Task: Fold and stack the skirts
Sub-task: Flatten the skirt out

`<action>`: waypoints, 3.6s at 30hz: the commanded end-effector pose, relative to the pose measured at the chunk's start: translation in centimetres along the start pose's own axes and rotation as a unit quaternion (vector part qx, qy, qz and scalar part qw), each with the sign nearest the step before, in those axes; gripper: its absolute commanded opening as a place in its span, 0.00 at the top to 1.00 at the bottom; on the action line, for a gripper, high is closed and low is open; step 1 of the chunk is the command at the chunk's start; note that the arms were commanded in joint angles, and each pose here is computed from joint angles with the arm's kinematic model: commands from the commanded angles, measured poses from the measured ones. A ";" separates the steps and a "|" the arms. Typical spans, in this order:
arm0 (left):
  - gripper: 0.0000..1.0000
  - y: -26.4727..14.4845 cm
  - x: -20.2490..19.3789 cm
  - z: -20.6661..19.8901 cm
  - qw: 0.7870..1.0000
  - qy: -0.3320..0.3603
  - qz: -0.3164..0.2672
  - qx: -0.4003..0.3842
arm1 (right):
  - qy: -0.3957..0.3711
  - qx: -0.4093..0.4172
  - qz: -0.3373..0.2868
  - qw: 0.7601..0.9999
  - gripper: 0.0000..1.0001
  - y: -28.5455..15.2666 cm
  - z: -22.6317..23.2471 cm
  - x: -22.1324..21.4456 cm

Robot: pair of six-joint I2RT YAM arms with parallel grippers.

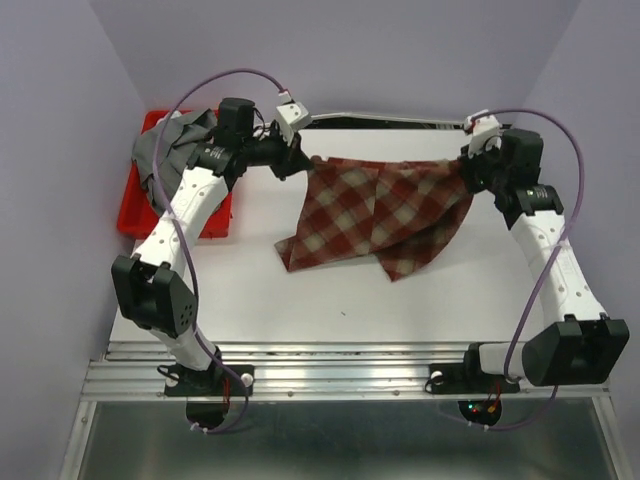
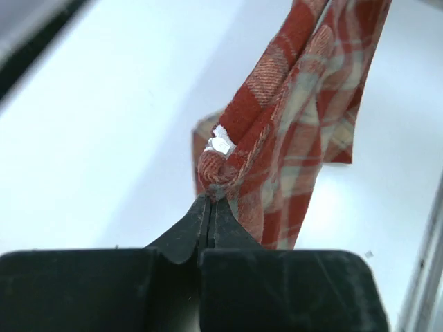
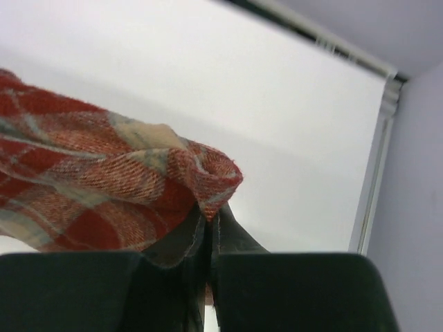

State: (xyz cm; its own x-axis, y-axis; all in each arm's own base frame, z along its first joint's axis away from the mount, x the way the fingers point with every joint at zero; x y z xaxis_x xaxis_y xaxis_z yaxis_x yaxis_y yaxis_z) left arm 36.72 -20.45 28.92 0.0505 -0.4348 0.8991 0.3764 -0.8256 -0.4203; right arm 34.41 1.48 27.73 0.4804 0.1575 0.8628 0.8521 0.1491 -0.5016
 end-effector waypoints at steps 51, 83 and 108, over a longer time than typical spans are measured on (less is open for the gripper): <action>1.00 -1.8 -1.1 8.9 0.956 0.255 -0.081 0.119 | -0.172 0.228 -0.170 0.943 0.96 6.7 0.4 4.1; 0.33 2.4 -11.0 -7.5 0.992 0.046 0.119 0.013 | -0.045 0.275 0.130 0.952 0.13 7.2 3.7 -7.9; 0.35 11.1 -12.5 9.0 0.970 -0.042 0.215 0.105 | -0.070 0.467 0.309 0.825 0.16 -1.0 19.5 -12.7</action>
State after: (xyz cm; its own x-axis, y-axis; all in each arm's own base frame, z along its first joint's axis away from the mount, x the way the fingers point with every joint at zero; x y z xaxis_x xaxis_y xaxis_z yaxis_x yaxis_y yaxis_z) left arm 47.71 -19.95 7.44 0.3874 -0.7200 0.5757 0.4103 -0.4245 -0.8071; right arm 21.95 15.50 8.48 0.6205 0.7240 0.3014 -0.1595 0.4928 -0.8554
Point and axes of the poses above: each gripper's point midway between its finger pads, its own y axis out along the fingers, its own z axis along the line the jaws close on, x = y × z, the point moved 4 cm from there along -y, back along the fingers, and after that the axes turned 13 degrees about y, right-handed, at the moved point
